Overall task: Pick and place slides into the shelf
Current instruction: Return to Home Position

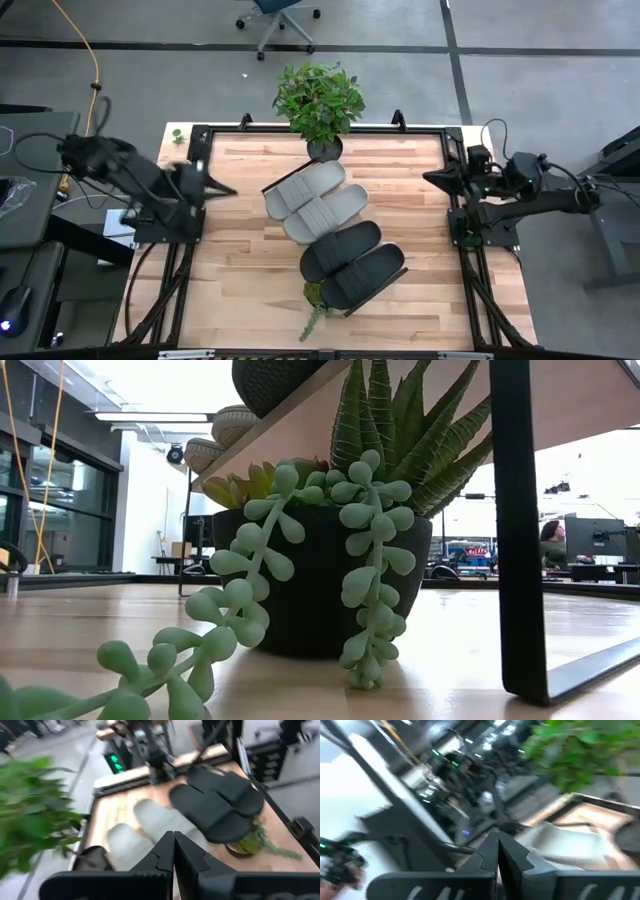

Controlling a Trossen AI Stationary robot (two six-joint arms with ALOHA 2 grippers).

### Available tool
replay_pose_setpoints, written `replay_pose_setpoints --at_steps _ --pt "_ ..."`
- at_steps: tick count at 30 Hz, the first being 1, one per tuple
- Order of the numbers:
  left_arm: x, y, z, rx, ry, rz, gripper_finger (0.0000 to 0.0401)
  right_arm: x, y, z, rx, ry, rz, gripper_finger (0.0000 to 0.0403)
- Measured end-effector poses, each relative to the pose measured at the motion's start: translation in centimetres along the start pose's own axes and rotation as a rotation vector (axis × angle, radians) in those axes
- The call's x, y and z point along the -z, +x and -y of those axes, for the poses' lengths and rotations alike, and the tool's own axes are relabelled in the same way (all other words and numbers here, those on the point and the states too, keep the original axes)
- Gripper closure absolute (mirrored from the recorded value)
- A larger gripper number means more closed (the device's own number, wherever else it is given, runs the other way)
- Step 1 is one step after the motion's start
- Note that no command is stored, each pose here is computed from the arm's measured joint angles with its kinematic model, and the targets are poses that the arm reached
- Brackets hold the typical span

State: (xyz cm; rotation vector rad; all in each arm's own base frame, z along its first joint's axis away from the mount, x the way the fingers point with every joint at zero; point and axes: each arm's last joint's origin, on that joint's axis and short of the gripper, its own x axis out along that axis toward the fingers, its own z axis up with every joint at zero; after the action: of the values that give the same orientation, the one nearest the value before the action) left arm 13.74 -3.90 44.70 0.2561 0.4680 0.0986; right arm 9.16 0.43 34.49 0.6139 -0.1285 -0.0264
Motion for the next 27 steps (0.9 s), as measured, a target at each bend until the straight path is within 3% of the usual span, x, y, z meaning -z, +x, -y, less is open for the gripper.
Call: replay_pose_setpoints --at_steps 6,13,19,27 --pt "2.3 -1.9 -2.8 -0.103 -0.063 0.036 0.0401 -1.1 -1.5 0.3 0.172 -0.093 -0.080 0.0402" --pt "5.5 2.3 -3.7 -0.047 -0.098 0.092 0.0401 -1.2 -1.9 0.9 0.241 -0.137 -0.153 0.0403" --pt "9.3 5.3 -3.6 -0.072 -0.162 0.163 0.0401 0.3 -1.5 2.2 0.201 -0.069 -0.183 0.0403" --pt "13.8 5.8 -2.2 -0.081 -0.220 0.267 0.0401 3.8 -0.8 5.0 0.191 0.013 -0.179 0.0403"
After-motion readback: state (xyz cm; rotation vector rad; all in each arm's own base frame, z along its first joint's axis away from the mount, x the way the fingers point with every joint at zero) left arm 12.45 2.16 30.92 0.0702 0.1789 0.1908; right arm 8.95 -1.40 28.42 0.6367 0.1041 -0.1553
